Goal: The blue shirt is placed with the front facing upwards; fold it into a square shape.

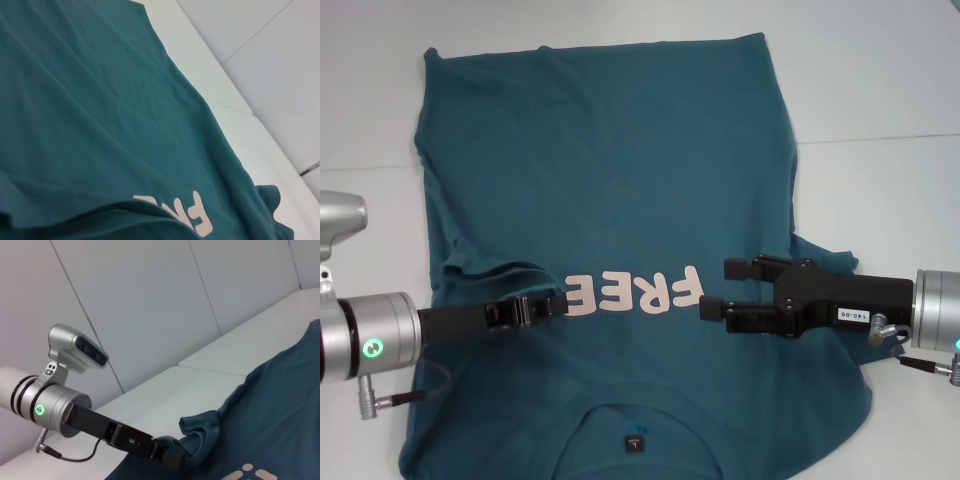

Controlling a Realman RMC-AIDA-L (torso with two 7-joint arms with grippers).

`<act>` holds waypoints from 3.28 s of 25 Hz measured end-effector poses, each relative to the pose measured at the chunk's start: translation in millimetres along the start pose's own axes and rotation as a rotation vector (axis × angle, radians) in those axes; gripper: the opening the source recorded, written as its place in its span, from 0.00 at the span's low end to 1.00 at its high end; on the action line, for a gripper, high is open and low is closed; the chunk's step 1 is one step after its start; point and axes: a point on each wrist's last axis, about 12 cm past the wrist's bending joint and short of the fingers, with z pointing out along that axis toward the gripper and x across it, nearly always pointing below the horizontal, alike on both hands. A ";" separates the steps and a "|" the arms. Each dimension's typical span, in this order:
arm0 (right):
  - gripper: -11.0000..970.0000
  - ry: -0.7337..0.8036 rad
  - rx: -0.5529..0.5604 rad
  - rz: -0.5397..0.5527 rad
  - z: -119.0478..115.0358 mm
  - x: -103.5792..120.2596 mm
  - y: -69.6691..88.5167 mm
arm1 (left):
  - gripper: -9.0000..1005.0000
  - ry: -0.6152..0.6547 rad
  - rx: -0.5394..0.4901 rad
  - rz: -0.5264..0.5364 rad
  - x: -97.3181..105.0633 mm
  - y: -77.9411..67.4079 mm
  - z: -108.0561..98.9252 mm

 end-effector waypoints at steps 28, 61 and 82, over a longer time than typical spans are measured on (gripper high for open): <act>0.91 -0.001 -0.004 0.001 1.9 -3.6 -0.5 | 0.59 -0.123 0.038 -0.001 2.2 5.6 -5.8; 0.90 0.121 0.445 0.492 -87.9 -31.5 -62.5 | 0.88 -0.192 0.136 0.565 30.8 2.9 -49.3; 0.89 0.190 0.535 0.467 -60.2 -16.5 -67.4 | 0.88 -0.179 0.146 0.550 35.7 3.0 -47.5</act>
